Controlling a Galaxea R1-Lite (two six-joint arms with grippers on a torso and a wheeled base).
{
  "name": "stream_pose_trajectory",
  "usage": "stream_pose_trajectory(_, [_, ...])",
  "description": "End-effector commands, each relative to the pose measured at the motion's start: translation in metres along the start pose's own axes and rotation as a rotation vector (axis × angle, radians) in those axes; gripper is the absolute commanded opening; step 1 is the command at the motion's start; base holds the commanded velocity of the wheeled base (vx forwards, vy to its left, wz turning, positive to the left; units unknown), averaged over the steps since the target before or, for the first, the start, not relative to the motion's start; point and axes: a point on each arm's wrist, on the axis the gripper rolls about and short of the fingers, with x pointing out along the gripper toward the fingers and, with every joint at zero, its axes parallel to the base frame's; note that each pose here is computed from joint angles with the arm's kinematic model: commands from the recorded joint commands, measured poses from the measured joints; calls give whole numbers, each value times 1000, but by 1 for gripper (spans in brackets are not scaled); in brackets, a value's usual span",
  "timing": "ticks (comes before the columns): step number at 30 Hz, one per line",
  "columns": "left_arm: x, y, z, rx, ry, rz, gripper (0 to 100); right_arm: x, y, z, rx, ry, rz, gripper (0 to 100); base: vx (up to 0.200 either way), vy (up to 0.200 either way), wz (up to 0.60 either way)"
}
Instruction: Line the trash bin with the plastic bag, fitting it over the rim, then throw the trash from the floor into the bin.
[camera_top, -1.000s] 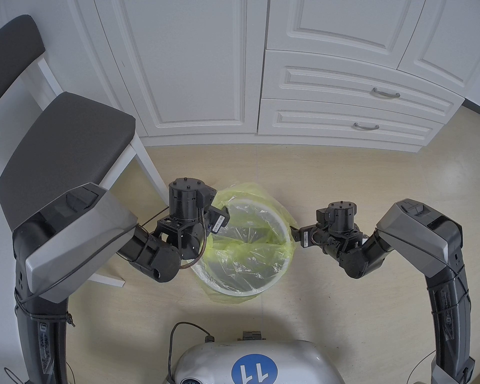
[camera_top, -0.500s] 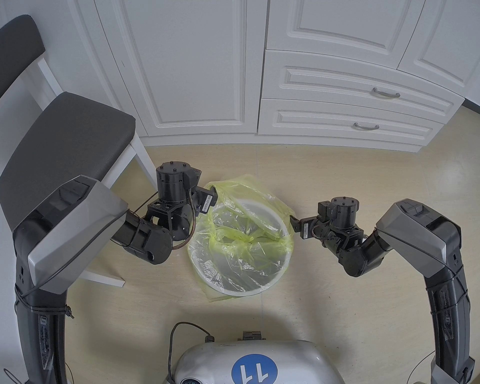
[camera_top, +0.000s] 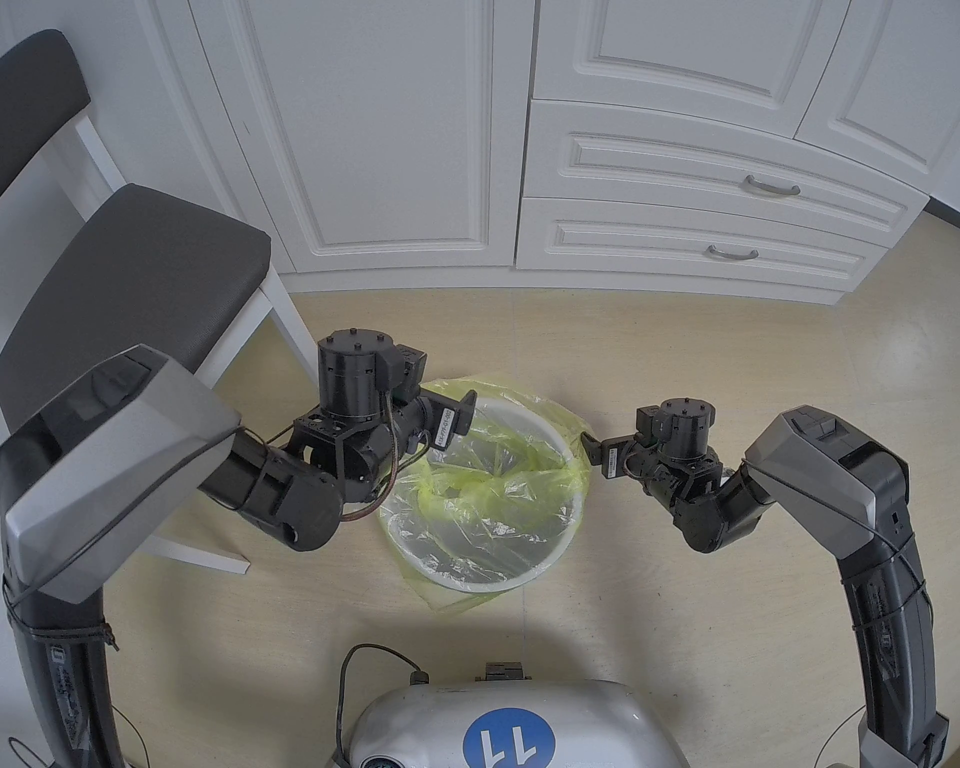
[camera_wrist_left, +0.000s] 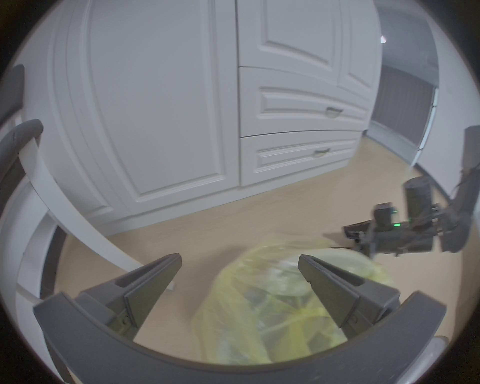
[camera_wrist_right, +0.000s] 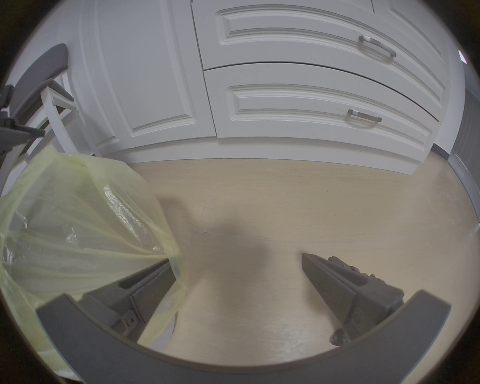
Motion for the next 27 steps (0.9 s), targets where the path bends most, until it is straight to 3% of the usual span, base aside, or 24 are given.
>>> stream_pose_trajectory(1, [-48,3,20,-38,-34,-160,100,6,-4,-10,1,19,-1,100,0,0,0])
stream_pose_trajectory(6, [-59,14,20,-92,-32,-136,100,7,-8,-16,6,36,-7,100,0,0,0])
stream_pose_trajectory(8, [-68,31,16,-151,-26,-91,100,7,-10,-22,7,69,-2,100,0,0,0])
stream_pose_trajectory(12, [-81,52,0,-167,15,-38,100,6,-14,-29,6,114,14,100,0,0,0])
stream_pose_trajectory(15, [-89,55,-7,-188,17,-27,100,4,-15,-26,8,111,25,100,0,0,0])
stream_pose_trajectory(20, [-94,57,-14,-200,14,-19,100,-29,-18,19,10,71,46,100,0,0,0])
stream_pose_trajectory(23, [-98,56,-19,-200,18,-18,100,-69,-30,46,25,73,205,100,0,0,0])
stream_pose_trajectory(27, [-108,57,-24,-212,-12,1,100,-83,-46,63,49,51,256,100,0,0,0])
